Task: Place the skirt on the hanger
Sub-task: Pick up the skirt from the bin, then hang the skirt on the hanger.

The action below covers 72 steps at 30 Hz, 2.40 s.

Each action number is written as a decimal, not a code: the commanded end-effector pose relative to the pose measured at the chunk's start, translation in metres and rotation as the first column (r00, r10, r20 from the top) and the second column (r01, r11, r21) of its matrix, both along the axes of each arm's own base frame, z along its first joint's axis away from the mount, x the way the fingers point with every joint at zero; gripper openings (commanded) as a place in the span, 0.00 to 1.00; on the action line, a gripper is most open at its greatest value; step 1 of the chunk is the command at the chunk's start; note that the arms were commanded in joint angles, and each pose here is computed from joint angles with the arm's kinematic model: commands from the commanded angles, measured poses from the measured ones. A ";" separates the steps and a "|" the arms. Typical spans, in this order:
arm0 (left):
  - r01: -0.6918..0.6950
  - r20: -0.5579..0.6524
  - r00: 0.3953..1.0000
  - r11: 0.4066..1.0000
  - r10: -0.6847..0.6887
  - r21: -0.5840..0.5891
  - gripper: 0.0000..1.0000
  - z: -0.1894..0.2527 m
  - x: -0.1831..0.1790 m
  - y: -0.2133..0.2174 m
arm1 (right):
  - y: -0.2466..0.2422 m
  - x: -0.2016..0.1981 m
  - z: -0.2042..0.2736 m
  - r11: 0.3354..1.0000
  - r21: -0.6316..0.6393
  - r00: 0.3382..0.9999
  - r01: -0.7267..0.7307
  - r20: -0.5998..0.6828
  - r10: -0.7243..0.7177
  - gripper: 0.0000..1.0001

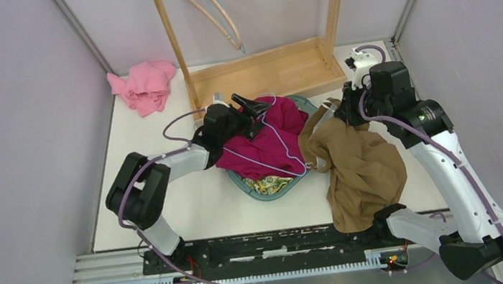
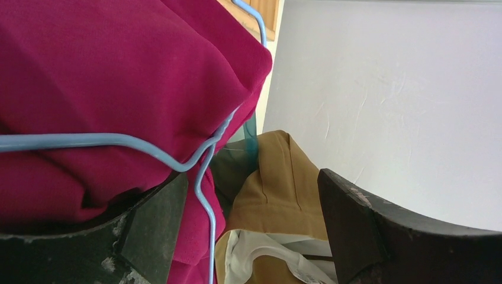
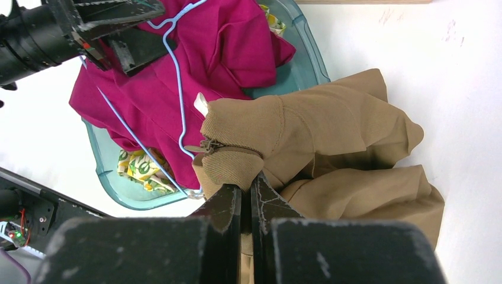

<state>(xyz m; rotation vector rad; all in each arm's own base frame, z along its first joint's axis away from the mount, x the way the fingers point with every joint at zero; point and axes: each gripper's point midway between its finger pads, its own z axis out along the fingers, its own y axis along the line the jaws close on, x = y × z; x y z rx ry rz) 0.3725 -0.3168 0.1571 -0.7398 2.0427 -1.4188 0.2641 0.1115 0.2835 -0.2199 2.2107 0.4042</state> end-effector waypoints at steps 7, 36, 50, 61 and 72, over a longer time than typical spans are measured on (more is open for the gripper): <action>0.008 0.123 0.992 0.997 0.002 -0.077 0.67 0.022 0.014 -0.033 | 0.003 0.007 0.008 1.000 0.028 0.999 0.001 0.041 -0.003 0.01; -0.363 0.423 0.821 0.922 0.384 -0.134 0.03 0.151 0.021 0.076 | 0.061 -0.031 0.047 0.917 0.319 0.966 -0.238 -0.016 0.257 0.01; -0.432 0.543 0.572 0.788 0.615 -0.438 0.04 0.195 0.021 0.113 | 0.100 -0.058 0.037 0.758 0.557 0.869 -0.340 -0.123 0.480 0.01; -0.251 0.531 0.550 0.734 0.645 -0.632 0.06 0.218 0.001 0.111 | 0.104 -0.057 0.033 0.740 0.582 0.859 -0.337 -0.132 0.495 0.01; -0.170 0.523 0.577 0.719 0.627 -0.674 0.06 0.214 -0.013 0.110 | 0.105 -0.046 0.032 0.740 0.592 0.872 -0.318 -0.123 0.473 0.01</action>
